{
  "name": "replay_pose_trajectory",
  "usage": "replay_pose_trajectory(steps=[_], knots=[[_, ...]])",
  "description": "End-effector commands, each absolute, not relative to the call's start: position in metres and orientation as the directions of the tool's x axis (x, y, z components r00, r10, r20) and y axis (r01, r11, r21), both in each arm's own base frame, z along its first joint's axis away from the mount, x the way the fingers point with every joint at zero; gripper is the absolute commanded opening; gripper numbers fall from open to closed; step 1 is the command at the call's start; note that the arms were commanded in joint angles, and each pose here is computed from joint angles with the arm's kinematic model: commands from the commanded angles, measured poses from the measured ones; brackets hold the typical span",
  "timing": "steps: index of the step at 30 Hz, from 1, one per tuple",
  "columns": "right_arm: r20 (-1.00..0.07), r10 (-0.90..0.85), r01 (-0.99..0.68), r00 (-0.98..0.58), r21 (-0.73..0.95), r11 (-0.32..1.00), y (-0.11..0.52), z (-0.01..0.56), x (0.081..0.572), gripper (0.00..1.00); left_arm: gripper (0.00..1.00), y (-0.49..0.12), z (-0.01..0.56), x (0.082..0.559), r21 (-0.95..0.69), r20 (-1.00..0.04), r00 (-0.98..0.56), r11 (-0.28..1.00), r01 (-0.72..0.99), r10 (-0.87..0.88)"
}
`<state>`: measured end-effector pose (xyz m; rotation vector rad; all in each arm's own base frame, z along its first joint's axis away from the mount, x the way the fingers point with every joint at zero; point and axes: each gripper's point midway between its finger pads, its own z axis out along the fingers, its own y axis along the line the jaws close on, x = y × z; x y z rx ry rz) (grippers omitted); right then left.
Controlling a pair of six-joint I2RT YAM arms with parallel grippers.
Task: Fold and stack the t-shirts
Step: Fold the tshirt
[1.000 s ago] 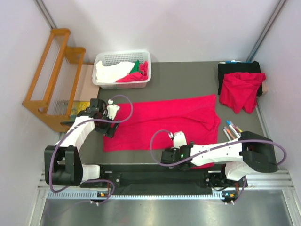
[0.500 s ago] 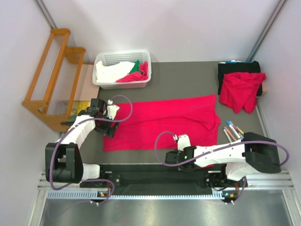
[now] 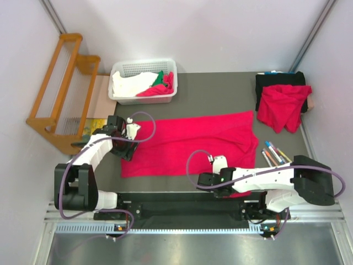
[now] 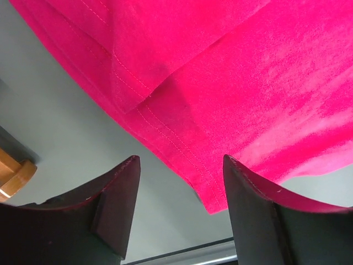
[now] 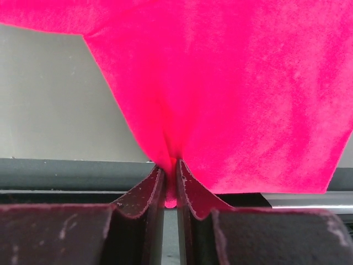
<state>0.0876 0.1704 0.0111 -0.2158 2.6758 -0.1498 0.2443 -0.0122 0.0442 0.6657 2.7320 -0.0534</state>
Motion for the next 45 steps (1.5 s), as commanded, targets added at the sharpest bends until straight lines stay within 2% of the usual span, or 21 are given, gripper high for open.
replay_pose_trajectory(steps=[1, 6, 10, 13, 22, 32, 35, 37, 38, 40, 41, 43, 45], knots=[[-0.465, -0.137, -0.093, -0.875, -0.118, 0.989, 0.165, 0.016, 0.102, 0.11, 0.66, -0.009, 0.04, 0.251, 0.065, -0.315, -0.833, 0.886, 0.46, 0.455], [-0.47, -0.11, -0.069, -0.876, -0.104, 0.992, 0.161, 0.017, 0.109, 0.1, 0.72, -0.006, 0.038, 0.223, 0.041, -0.245, -0.837, 0.867, 0.496, 0.49], [-0.468, -0.101, -0.06, -0.878, -0.1, 0.993, 0.158, 0.015, 0.111, 0.1, 0.74, -0.004, 0.042, 0.201, 0.041, -0.234, -0.811, 0.839, 0.543, 0.537], [-0.465, -0.094, -0.056, -0.881, -0.095, 0.994, 0.157, 0.014, 0.113, 0.1, 0.71, -0.005, 0.04, 0.185, 0.021, -0.222, -0.794, 0.817, 0.577, 0.567], [-0.464, -0.078, -0.044, -0.882, -0.083, 0.996, 0.158, 0.016, 0.121, 0.09, 0.6, -0.004, 0.032, 0.182, 0.007, -0.189, -0.77, 0.785, 0.62, 0.61], [-0.465, -0.061, -0.031, -0.883, -0.073, 0.997, 0.156, 0.017, 0.123, 0.09, 0.61, -0.012, 0.015, 0.186, -0.066, -0.147, -0.78, 0.781, 0.621, 0.608], [-0.462, -0.06, -0.029, -0.885, -0.074, 0.997, 0.155, 0.017, 0.124, 0.08, 0.58, -0.013, 0.013, 0.187, -0.065, -0.143, -0.779, 0.779, 0.623, 0.611], [-0.461, -0.06, -0.029, -0.885, -0.074, 0.997, 0.156, 0.016, 0.124, 0.07, 0.52, -0.013, 0.012, 0.19, -0.057, -0.15, -0.782, 0.784, 0.618, 0.605], [-0.462, -0.061, -0.029, -0.885, -0.075, 0.997, 0.156, 0.016, 0.125, 0.06, 0.41, -0.012, 0.01, 0.19, -0.057, -0.147, -0.783, 0.785, 0.616, 0.604], [-0.461, -0.061, -0.029, -0.885, -0.075, 0.997, 0.155, 0.016, 0.125, 0.05, 0.28, -0.012, 0.01, 0.192, -0.053, -0.15, -0.787, 0.79, 0.61, 0.598], [-0.46, -0.061, -0.029, -0.886, -0.077, 0.997, 0.155, 0.016, 0.124, 0.04, 0.16, -0.012, 0.009, 0.193, -0.048, -0.149, -0.788, 0.792, 0.609, 0.597], [-0.46, -0.059, -0.028, -0.886, -0.073, 0.997, 0.155, 0.016, 0.124, 0.02, 0.01, -0.011, 0.01, 0.197, -0.042, -0.152, -0.793, 0.798, 0.602, 0.59], [-0.463, -0.053, -0.023, -0.885, -0.069, 0.997, 0.156, 0.017, 0.126, 0.0, 0.0, -0.01, 0.011, 0.2, -0.027, -0.156, -0.795, 0.802, 0.596, 0.586]])
